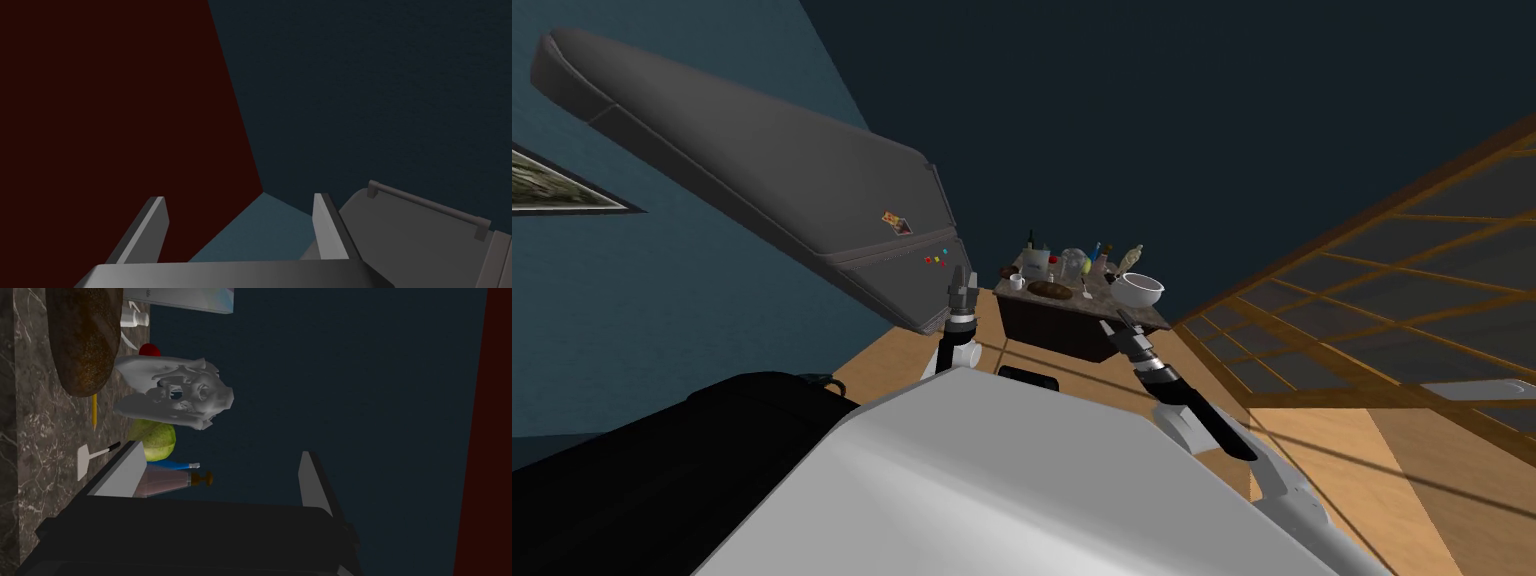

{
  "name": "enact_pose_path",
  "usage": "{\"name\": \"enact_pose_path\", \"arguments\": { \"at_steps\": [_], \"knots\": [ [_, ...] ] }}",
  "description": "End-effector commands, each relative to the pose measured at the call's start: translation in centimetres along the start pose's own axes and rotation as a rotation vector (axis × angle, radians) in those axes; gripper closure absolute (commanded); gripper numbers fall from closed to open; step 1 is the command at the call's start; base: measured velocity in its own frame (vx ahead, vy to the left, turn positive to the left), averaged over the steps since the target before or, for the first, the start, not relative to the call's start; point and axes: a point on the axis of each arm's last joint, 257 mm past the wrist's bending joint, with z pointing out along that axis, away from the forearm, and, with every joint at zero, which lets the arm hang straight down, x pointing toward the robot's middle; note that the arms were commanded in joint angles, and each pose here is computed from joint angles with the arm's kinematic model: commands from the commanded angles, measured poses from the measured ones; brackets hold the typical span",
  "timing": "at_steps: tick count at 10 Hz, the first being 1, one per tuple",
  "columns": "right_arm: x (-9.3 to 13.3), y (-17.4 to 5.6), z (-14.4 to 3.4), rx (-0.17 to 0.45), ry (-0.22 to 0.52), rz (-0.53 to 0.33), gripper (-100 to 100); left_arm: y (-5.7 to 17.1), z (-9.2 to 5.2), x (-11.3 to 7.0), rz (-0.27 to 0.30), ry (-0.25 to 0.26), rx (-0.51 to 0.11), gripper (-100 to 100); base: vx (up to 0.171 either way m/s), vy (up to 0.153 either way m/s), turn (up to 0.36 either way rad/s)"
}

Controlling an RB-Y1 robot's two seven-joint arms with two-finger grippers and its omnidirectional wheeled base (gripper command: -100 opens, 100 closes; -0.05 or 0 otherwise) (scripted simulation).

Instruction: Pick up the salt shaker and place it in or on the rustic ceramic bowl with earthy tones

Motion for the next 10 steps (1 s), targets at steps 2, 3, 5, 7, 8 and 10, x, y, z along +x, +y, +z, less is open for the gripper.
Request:
{"name": "enact_pose_path", "arguments": {
  "at_steps": [2,3,5,7,8,10],
  "knots": [
    [-0.7,-0.7,-0.5,0.048,0.025,-0.025,-100,0.0,0.0,0.0,0.0,0.0,0.0,0,-0.018,-0.035,0.049],
    [-1.6,-2.2,-1.2,0.1,0.017,-0.012,-100,0.0,0.0,0.0,0.0,0.0,0.0,0,-0.01,-0.032,0.257],
    [-1.8,-2.2,-1.3,0.123,0.044,-0.044,-100,0.0,0.0,0.0,0.0,0.0,0.0,0,-0.006,-0.026,0.075],
    [-3.0,-3.6,-2.2,0.193,0.053,-0.057,-100,0.0,0.0,0.0,0.0,0.0,0.0,0,-0.001,-0.017,0.213],
    [-3.1,-3.5,-2.2,0.199,0.06,-0.066,-100,0.0,0.0,0.0,0.0,0.0,0.0,0,0.001,-0.015,0.01],
    [-4.4,-4.8,-3.2,0.27,0.065,-0.082,-100,0.0,0.0,0.0,0.0,0.0,0.0,0,0.008,-0.014,0.222]
  ]
}}
